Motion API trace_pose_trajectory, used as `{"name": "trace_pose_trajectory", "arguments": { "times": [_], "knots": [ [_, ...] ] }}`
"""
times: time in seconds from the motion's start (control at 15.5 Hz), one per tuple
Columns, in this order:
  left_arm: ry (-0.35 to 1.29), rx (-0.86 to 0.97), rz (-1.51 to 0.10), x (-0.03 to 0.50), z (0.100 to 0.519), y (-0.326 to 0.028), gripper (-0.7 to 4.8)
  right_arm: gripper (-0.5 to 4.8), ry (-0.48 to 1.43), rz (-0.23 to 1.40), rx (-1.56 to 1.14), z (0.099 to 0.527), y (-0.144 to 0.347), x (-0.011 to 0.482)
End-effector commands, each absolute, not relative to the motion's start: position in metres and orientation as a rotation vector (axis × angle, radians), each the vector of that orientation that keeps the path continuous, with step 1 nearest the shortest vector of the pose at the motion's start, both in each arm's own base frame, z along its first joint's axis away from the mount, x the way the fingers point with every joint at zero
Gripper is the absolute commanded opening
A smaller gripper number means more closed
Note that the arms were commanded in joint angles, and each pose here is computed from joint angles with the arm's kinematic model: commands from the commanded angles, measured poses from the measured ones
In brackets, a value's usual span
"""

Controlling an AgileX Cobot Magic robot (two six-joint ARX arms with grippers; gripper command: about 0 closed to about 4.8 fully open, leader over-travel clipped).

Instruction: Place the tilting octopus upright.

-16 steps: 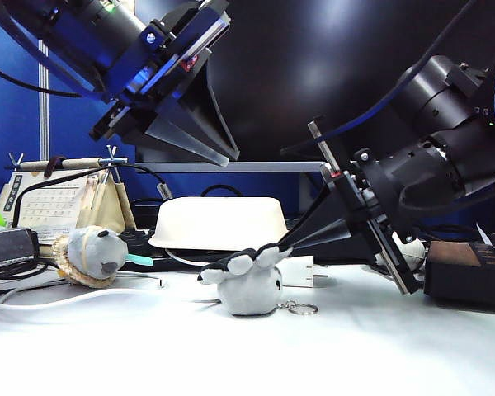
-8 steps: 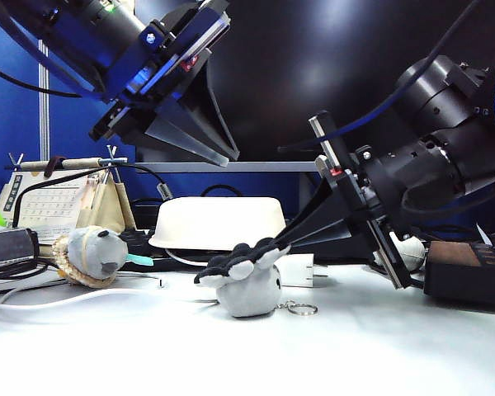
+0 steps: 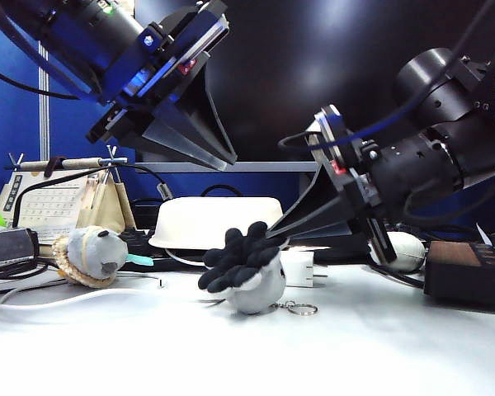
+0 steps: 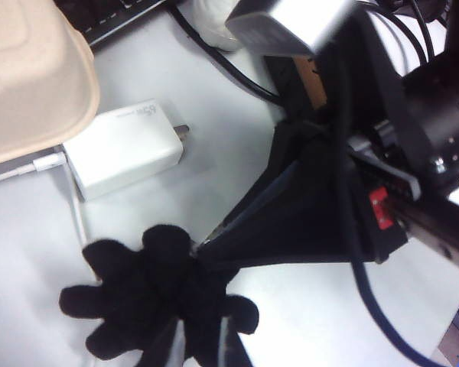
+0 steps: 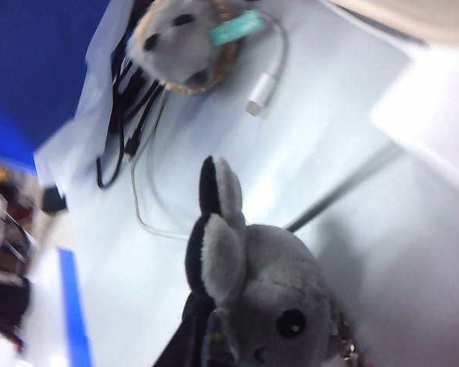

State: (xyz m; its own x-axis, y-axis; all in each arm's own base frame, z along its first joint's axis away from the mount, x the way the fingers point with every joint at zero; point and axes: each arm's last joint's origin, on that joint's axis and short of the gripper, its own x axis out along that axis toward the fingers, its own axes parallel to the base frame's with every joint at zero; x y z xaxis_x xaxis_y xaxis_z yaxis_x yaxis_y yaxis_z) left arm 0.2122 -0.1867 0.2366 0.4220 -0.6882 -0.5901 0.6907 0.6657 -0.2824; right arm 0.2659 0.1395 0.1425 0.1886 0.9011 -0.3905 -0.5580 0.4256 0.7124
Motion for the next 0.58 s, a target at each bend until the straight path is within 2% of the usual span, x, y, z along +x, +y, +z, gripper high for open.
{"name": "trace_pose_trajectory", "arguments": {
  "times": [0.06, 0.32, 0.58],
  "knots": [
    [0.730, 0.004, -0.870, 0.212, 0.238, -0.187, 0.76, -0.03, 0.724, 1.163, 0.262, 0.146, 0.140, 0.267],
    [0.741, 0.007, -0.868, 0.212, 0.237, -0.187, 0.76, -0.03, 0.578, 1.127, 0.028, 0.146, 0.139, 0.271],
    [0.740, 0.007, -0.868, 0.212, 0.237, -0.187, 0.76, -0.03, 0.472, 1.028, -0.047, 0.153, 0.140, 0.279]
  ]
}}
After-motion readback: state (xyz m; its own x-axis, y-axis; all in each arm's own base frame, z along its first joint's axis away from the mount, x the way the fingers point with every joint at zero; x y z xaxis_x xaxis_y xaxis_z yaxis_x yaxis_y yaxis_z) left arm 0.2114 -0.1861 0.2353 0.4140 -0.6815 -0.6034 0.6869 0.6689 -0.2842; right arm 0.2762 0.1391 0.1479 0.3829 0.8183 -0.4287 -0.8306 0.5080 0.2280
